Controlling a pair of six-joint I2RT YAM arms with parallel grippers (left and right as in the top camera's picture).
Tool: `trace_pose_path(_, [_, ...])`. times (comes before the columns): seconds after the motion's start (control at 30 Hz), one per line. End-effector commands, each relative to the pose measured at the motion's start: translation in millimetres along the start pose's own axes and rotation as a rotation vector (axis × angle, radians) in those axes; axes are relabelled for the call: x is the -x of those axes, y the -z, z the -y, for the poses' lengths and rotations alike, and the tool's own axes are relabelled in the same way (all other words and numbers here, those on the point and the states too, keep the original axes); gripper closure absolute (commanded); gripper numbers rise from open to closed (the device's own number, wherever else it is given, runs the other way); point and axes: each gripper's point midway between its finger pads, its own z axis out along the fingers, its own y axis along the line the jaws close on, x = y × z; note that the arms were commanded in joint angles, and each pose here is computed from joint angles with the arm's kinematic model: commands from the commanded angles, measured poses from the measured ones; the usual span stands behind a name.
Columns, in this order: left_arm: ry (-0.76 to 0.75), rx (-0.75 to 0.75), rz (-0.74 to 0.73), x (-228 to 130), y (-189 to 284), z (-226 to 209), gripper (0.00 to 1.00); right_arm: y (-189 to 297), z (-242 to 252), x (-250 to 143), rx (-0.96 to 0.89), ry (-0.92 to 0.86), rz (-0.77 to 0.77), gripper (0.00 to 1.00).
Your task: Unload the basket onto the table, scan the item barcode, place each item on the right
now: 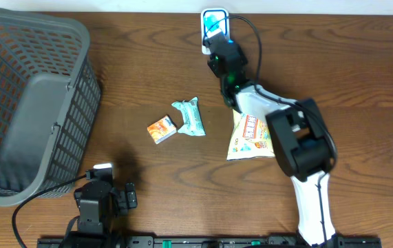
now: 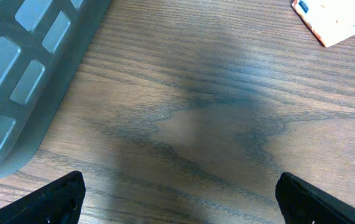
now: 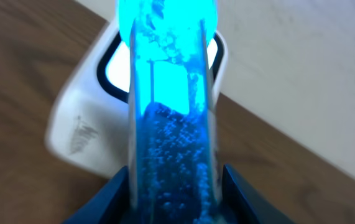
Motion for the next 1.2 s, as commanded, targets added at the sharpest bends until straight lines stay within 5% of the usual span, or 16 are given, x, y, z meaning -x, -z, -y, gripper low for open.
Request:
trace_pose_path(0.0, [0.003, 0.003, -0.022, -6, -1, -1, 0.02, 4, 31, 58, -0.17, 0.058, 0.071, 0.66])
trace_pose_path(0.53, [0.003, 0.004, -0.022, -6, -1, -1, 0.02, 10, 24, 85, -0.19, 0.161, 0.101, 0.63])
trace_pose_path(0.73, [0.003, 0.004, -0.022, -6, -1, -1, 0.02, 16, 55, 77, -0.348, 0.134, 0.023, 0.71])
trace_pose_path(0.93, [0.003, 0.004, -0.022, -6, -1, -1, 0.02, 29, 136, 38, -0.65, 0.129, -0.188, 0.67])
trace_pose_path(1.17, [0.003, 0.004, -0.022, -6, -1, -1, 0.02, 43, 239, -69, -0.852, 0.18, -0.581, 0.69])
